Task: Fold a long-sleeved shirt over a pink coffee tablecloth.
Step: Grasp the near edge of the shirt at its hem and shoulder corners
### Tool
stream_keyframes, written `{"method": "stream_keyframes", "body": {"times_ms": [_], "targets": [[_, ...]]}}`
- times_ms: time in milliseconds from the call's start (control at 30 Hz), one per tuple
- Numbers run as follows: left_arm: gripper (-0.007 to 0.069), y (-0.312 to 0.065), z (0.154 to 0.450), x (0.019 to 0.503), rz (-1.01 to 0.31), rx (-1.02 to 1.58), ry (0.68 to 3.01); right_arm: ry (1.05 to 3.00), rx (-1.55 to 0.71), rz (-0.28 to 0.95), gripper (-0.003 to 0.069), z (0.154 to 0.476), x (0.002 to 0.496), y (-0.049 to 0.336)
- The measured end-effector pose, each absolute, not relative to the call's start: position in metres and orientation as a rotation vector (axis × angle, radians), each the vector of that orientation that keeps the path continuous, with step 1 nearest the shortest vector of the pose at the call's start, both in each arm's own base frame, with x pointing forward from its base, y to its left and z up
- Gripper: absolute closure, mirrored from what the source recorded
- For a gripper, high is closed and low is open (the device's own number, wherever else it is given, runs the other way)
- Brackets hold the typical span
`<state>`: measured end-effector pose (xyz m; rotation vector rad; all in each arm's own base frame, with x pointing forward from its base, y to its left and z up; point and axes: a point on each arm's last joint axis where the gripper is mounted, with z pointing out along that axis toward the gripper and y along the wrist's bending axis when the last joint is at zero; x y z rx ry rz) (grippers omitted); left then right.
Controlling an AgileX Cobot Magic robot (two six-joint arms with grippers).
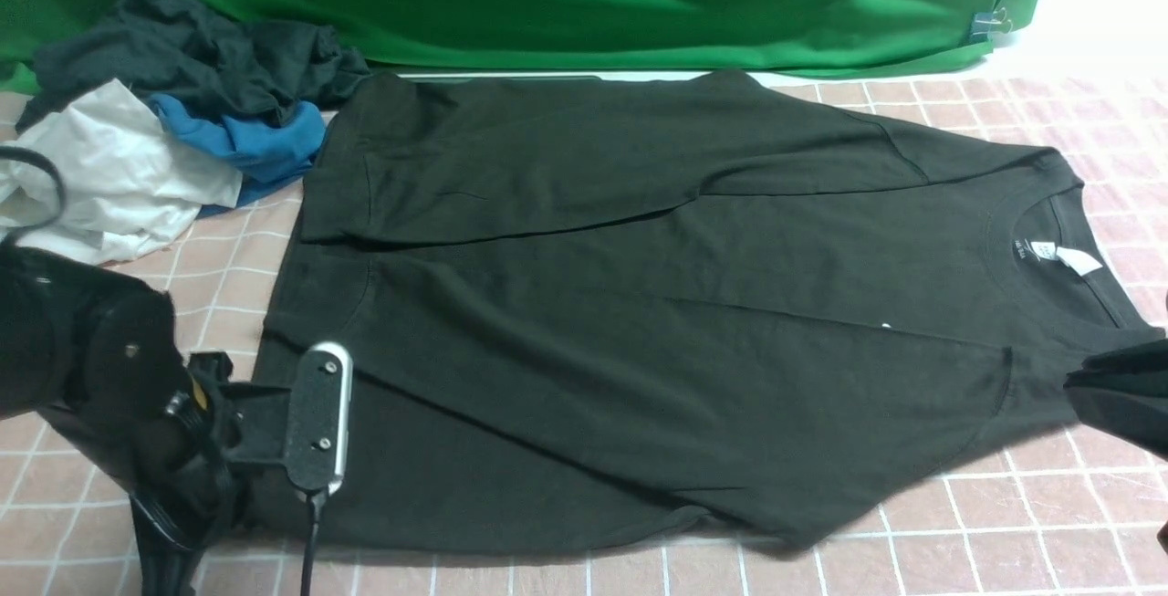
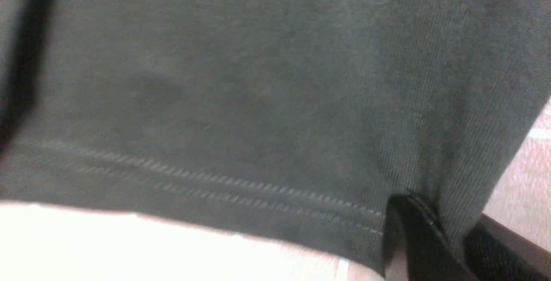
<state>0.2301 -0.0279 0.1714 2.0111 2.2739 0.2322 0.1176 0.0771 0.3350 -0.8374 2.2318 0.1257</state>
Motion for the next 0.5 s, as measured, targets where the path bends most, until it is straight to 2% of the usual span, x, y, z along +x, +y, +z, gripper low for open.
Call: {"method": "stream_keyframes", "body": {"times_ms": [133, 267, 367, 467, 500], "targets": [[0.0594, -0.028, 0.190, 0.225, 0.275, 1.863, 2.295, 2.241, -0.848, 0.123, 0.0585, 0.333, 0.120, 0.079], [0.0593, -0.028, 0.212, 0.217, 0.280, 1.585, 2.368, 2.299, -0.886, 0.097, 0.0573, 0.323, 0.130, 0.087], [0.0593, -0.028, 0.226, 0.208, 0.260, 1.439, 2.388, 2.351, -0.960, 0.057, 0.0527, 0.311, 0.142, 0.096], [0.0593, -0.029, 0.239, 0.199, 0.232, 1.343, 2.382, 2.402, -1.108, -0.048, 0.0428, 0.292, 0.156, 0.104], [0.0593, -0.029, 0.239, 0.199, 0.228, 1.336, 2.382, 2.403, -1.125, -0.061, 0.0422, 0.291, 0.157, 0.104]]}}
